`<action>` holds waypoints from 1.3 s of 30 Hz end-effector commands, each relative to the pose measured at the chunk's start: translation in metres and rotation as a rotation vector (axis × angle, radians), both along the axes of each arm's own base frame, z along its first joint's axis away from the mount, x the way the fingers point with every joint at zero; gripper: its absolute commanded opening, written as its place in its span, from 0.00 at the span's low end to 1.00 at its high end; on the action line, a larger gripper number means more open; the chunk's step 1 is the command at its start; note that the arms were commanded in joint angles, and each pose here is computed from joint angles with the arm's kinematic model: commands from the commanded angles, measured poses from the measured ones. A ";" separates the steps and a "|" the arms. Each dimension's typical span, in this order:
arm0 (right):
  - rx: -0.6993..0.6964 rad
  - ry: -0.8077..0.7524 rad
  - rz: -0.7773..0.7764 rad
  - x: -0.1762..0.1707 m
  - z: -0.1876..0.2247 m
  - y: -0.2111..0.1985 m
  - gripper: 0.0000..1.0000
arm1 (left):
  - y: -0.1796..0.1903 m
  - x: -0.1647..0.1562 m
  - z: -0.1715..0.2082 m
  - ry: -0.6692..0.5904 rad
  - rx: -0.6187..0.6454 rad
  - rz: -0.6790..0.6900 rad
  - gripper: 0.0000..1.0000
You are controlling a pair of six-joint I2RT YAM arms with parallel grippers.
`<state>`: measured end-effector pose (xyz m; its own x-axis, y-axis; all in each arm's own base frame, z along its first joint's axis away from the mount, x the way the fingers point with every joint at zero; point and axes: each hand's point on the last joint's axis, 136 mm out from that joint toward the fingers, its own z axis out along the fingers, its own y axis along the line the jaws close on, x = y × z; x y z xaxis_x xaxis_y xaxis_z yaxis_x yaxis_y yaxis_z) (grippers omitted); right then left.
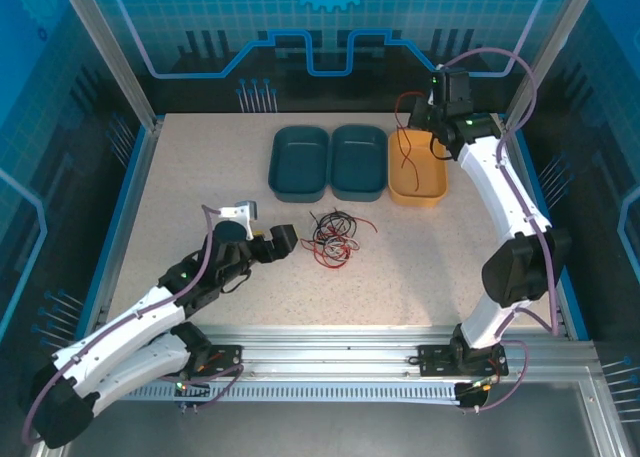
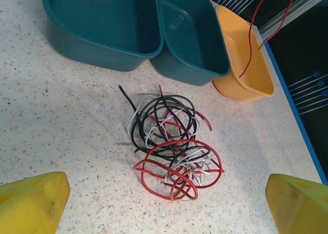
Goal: Untangle the cables
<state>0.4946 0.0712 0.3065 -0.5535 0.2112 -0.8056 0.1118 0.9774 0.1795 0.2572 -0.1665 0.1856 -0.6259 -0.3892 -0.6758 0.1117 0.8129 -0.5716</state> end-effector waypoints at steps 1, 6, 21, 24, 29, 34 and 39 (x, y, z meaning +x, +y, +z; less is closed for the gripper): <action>-0.009 0.016 -0.061 0.008 -0.010 -0.016 0.00 | 0.011 -0.001 -0.006 -0.002 0.051 0.020 0.99; -0.004 0.114 -0.152 0.001 -0.040 -0.041 0.00 | 0.011 -0.002 -0.008 0.002 0.060 0.015 0.99; 0.030 0.346 -0.173 0.000 -0.133 -0.046 0.00 | 0.005 0.002 -0.013 0.024 0.058 0.004 0.99; 0.018 0.407 -0.182 0.001 -0.155 -0.046 0.00 | 0.006 0.001 -0.014 0.028 0.060 0.004 0.99; -0.005 0.499 -0.187 -0.001 -0.187 -0.045 0.00 | 0.005 0.000 -0.015 0.032 0.061 0.001 0.99; -0.043 0.558 -0.195 -0.002 -0.209 -0.047 0.00 | 0.007 0.001 -0.016 0.037 0.059 0.011 0.99; -0.061 0.588 -0.175 -0.003 -0.218 -0.046 0.00 | 0.007 0.002 -0.016 0.039 0.055 0.016 0.99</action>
